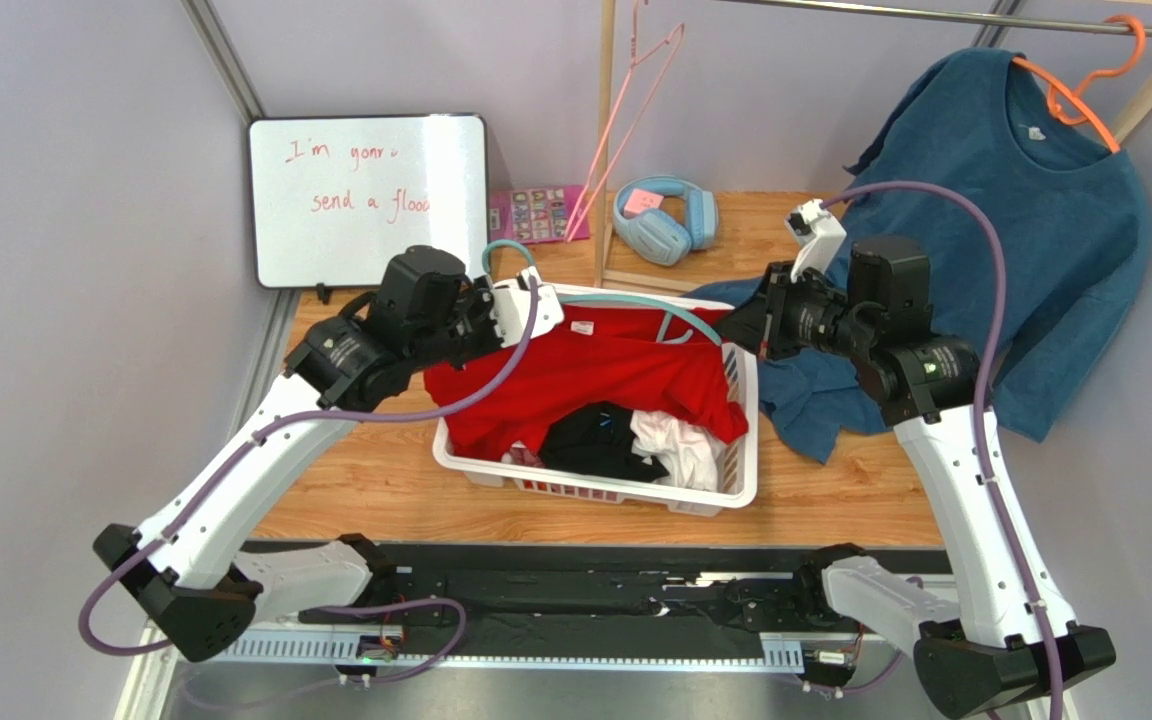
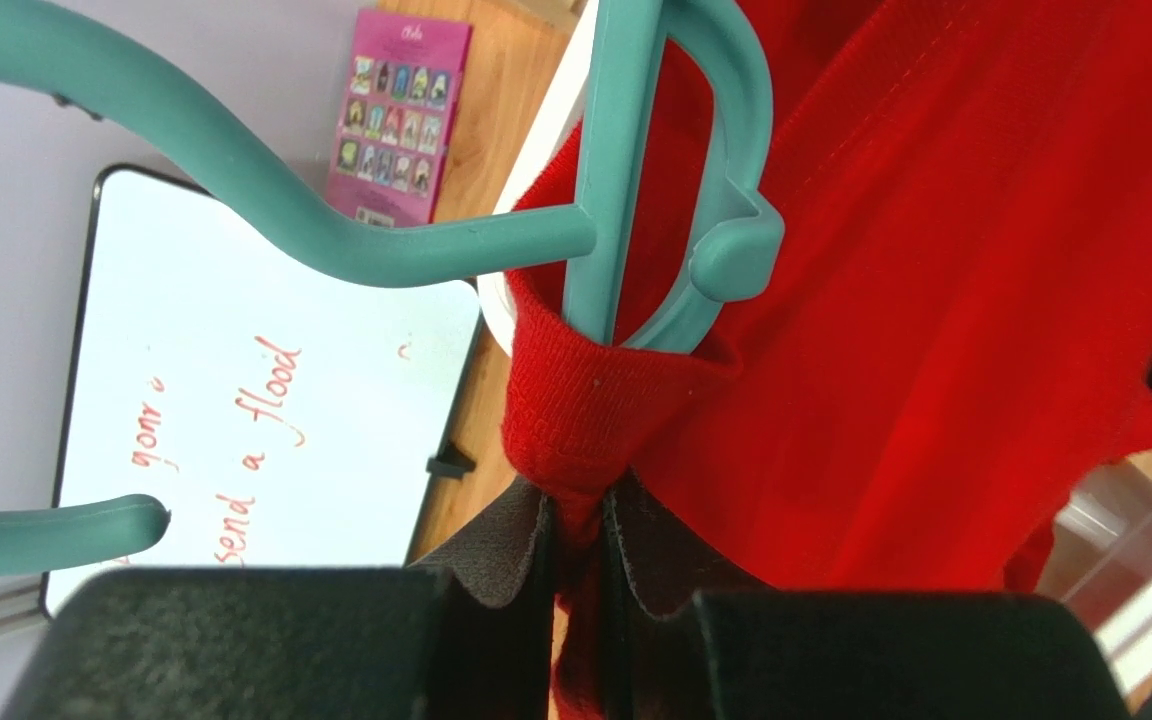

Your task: Place the t-shirt on the hanger

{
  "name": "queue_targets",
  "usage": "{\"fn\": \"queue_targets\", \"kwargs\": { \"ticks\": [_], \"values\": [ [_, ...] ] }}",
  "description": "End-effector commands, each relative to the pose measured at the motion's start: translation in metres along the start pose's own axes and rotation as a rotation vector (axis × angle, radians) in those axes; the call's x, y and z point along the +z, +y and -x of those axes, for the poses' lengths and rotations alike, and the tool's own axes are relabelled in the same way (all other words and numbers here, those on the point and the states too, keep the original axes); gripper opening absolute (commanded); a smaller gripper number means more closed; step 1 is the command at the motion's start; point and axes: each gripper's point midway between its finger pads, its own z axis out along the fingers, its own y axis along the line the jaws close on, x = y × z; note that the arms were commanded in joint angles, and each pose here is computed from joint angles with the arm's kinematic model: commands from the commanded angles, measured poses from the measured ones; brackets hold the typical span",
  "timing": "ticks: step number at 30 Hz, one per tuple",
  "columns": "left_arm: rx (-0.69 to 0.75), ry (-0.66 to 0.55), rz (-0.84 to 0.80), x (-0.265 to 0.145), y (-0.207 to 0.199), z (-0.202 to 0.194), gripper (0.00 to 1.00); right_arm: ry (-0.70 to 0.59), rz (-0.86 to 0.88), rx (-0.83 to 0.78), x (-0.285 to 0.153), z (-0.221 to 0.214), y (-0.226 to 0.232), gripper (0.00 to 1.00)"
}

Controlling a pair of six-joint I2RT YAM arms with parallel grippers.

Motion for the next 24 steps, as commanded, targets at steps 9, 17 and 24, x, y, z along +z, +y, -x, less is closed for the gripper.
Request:
{"fn": "queue_targets", "kwargs": {
  "ticks": [9, 17, 24],
  "values": [
    [-0.022, 0.301, 0.153, -0.002, 0.027, -0.048, 0.0, -0.073, -0.299, -0.087, -0.028, 0.004, -0.046, 0.0],
    [0.097, 0.294, 0.121, 0.004, 0.02, -0.028, 0.0, -0.134, -0.095, -0.134, -0.028, 0.043, 0.012, 0.0],
    [0.134, 0.26, 0.152, 0.005, 0.03, 0.0, 0.0, -0.088, -0.014, -0.236, -0.023, 0.033, 0.051, 0.0]
  ]
}}
